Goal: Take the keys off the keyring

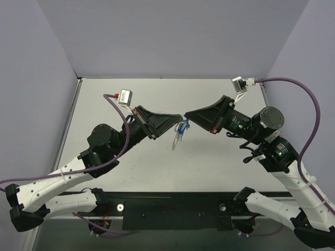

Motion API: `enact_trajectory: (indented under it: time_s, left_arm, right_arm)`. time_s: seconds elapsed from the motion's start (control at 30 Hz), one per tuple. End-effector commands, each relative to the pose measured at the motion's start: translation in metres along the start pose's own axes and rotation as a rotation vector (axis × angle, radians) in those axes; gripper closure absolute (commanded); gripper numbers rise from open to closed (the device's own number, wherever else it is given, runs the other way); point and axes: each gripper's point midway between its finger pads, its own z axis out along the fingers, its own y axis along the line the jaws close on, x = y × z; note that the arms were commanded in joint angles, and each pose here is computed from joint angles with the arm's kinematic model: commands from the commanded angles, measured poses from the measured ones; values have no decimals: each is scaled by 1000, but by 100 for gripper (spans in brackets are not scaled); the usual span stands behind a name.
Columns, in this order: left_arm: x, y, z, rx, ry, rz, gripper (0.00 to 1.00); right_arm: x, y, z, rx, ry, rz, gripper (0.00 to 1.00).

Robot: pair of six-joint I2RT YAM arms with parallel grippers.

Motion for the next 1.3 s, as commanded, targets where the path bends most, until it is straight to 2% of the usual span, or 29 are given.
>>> enact_trajectory:
  time_s: [0.0,0.2,0.5,0.8,1.0,1.2,1.27]
  left_arm:
    - [-5,-21,3,21,14,54,100]
    - [-15,-20,-1,50,-72,-15,100]
    - [-26,-14,-2,41,-232,-97,100]
    - [-28,-2,-3,-15,-336,-152,100]
    - [-17,6,-3,-86,-278,-84,100]
    - [-16,22,-16,-184,-243,-2,79]
    - [-18,25,-21,-204,-237,22,75]
  right_arm:
    - [16,7,-3,-37,65,-21,100]
    - [11,0,-1,-6,14,5,100]
    - [-1,-10,7,22,-170,75,100]
    - [-1,-15,17,70,-205,71,100]
    - [-1,-17,16,95,-198,70,100]
    - [1,-13,15,94,-173,73,100]
    - [1,-12,16,89,-169,79,100]
